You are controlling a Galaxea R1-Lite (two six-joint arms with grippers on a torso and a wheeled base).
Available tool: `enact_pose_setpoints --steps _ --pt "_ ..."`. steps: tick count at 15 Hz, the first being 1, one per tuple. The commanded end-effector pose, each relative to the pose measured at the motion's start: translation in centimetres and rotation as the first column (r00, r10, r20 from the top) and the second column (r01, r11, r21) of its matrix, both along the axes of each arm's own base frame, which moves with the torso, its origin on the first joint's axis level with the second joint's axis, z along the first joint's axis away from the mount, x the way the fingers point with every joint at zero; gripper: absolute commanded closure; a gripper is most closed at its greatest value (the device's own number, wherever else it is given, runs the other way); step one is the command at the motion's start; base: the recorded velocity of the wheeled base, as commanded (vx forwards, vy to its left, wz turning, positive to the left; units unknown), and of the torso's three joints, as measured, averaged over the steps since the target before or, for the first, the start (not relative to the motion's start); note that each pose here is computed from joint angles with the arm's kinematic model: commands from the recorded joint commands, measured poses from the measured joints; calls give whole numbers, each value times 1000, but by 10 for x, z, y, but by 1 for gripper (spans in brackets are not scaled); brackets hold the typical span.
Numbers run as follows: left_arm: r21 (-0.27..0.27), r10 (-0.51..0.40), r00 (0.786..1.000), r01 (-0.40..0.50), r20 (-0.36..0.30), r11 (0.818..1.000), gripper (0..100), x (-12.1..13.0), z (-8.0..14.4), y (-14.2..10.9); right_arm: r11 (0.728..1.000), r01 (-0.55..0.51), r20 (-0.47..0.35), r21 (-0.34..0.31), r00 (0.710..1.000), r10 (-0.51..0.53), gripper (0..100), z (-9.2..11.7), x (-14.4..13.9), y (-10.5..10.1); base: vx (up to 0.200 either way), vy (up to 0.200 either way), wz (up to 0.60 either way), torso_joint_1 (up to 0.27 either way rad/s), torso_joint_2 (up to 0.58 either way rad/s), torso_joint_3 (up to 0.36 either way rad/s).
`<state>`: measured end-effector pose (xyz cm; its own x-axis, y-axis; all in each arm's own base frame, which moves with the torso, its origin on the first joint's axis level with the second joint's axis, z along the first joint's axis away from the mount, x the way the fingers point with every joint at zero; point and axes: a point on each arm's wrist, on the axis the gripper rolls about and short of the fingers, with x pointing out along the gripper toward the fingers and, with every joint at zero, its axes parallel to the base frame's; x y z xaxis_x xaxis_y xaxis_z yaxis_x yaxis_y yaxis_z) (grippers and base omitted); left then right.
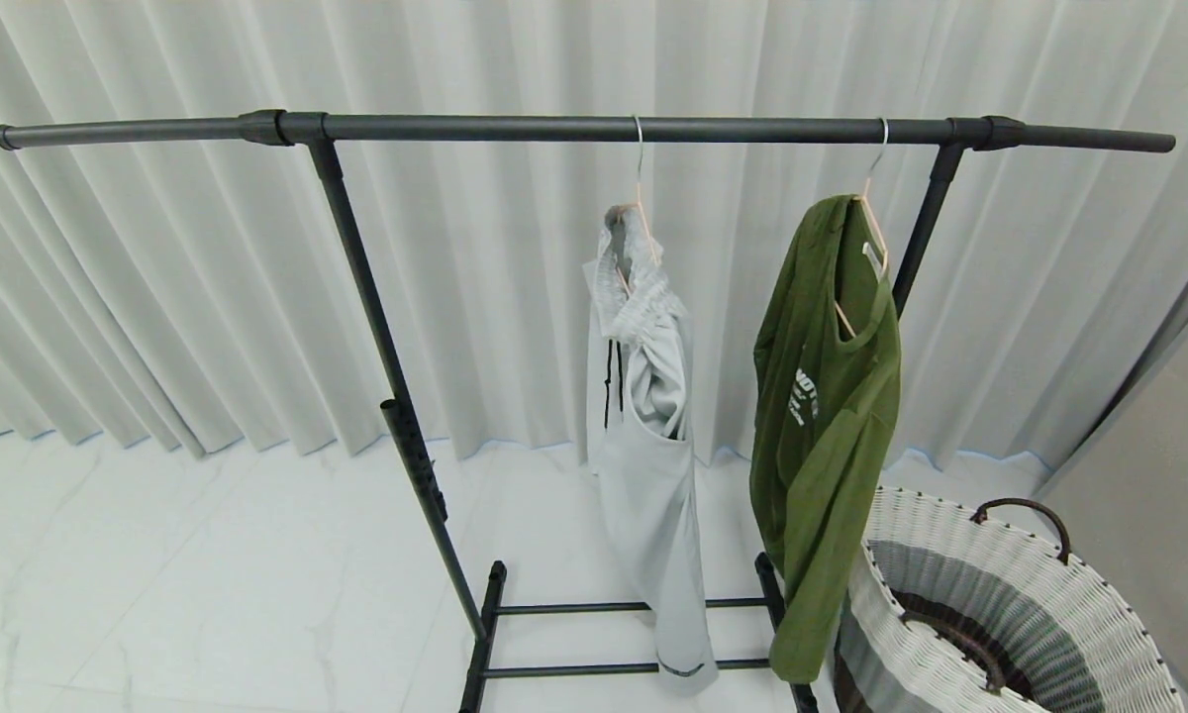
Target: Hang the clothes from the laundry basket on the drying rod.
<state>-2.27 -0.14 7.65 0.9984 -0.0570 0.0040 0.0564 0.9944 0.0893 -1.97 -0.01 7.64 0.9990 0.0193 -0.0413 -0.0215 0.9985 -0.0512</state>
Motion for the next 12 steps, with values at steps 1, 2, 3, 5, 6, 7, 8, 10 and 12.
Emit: enact_pose_setpoints --steps 1,2,3,5,6,7,8,10,12 --pt "-3 0 1000 0 2 1000 0 0 0 0 999 13 39 29 999 -14 0 -1 -3 0 0 0 0 0 0 0" --pt "-3 0 1000 0 2 1000 0 0 0 0 998 24 39 52 999 -26 0 -1 -3 0 0 0 0 0 0 0" --pt "-5 0 1000 0 0 1000 0 0 -1 0 997 36 35 63 999 -39 0 -1 -3 0 0 0 0 0 0 0" --pt "-5 2 1000 -2 2 1000 0 0 0 0 997 36 35 61 999 -39 0 -1 -3 0 0 0 0 0 0 0" --pt "-5 2 1000 -2 0 1000 0 0 -1 0 997 36 35 63 999 -39 0 -1 -3 0 0 0 0 0 0 0" --pt "-5 2 1000 -2 2 1000 0 0 0 0 997 35 37 63 999 -37 0 -1 -3 0 0 0 0 0 0 0" --pt "-5 2 1000 -2 0 1000 0 0 -1 0 997 36 37 63 999 -39 0 -1 -3 0 0 0 0 0 0 0" --pt "-5 2 1000 -2 0 1000 0 0 -1 0 997 36 37 63 999 -39 0 -1 -3 0 0 0 0 0 0 0" --pt "-5 2 1000 -2 2 1000 0 0 0 0 997 36 37 63 999 -39 0 -1 -3 0 0 0 0 0 0 0"
